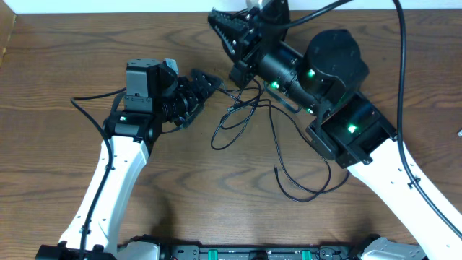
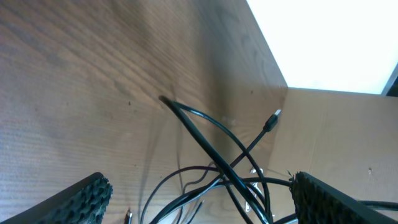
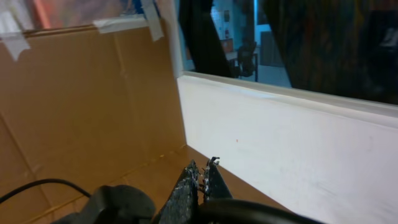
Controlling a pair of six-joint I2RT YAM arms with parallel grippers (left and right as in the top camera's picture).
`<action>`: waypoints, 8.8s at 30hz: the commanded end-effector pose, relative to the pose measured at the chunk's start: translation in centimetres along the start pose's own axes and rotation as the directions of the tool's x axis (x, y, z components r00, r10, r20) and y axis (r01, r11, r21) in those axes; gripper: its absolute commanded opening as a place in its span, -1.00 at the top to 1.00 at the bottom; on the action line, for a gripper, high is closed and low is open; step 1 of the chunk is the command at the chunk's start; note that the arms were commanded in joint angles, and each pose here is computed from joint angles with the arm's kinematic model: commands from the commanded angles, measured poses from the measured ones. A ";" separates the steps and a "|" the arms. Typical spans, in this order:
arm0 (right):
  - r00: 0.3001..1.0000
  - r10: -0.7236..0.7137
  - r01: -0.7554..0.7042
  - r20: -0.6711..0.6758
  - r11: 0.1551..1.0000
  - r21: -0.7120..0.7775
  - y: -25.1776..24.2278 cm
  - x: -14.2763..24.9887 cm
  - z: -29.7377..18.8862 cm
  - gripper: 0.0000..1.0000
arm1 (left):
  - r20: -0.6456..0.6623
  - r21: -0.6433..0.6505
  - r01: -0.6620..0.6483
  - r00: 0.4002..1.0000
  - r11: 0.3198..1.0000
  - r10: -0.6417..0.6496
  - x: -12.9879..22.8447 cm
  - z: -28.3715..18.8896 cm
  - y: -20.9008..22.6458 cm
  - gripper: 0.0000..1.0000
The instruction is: Untangle cables
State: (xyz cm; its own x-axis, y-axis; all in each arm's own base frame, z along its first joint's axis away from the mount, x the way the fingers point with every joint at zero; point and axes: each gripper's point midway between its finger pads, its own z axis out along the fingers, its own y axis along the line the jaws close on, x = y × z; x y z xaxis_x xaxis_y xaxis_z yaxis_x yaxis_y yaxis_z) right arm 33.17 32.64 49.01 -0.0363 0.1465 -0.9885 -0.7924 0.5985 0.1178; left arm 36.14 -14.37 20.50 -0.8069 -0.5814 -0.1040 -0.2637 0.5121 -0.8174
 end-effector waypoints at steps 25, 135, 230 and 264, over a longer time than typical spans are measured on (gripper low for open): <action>0.978 -0.169 0.157 0.126 0.982 0.101 1.2 -3.7 -0.3 0.98 | 0.142 -0.400 0.017 0.989 0.916 0.044 -0.3 -0.8 7.4 0.85; 0.839 -0.050 0.391 -0.542 -0.638 0.664 -48.7 -4.5 -50.5 0.98 | 0.618 -0.710 0.497 0.779 0.499 0.104 -9.1 -17.3 21.6 0.85; 0.080 0.996 0.206 -0.048 0.031 0.978 -29.9 36.5 -43.9 -0.97 | 0.531 -0.759 0.411 0.839 0.505 0.115 -8.7 -16.5 21.6 0.85; 0.183 0.980 0.159 -0.081 0.052 0.986 -31.2 42.3 -46.6 -0.89 | 0.507 -0.756 0.399 0.859 0.518 0.077 -8.8 -14.9 22.3 0.85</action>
State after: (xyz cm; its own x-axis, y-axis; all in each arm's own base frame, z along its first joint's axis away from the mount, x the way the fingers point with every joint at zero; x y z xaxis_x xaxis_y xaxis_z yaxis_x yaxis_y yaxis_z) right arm 28.78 -17.33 -0.04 -0.8228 0.5578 -0.1088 0.5661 0.8214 -0.0699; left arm 29.66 11.55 11.99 -0.4306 -0.7838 -0.4475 -0.8627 0.5032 -0.0513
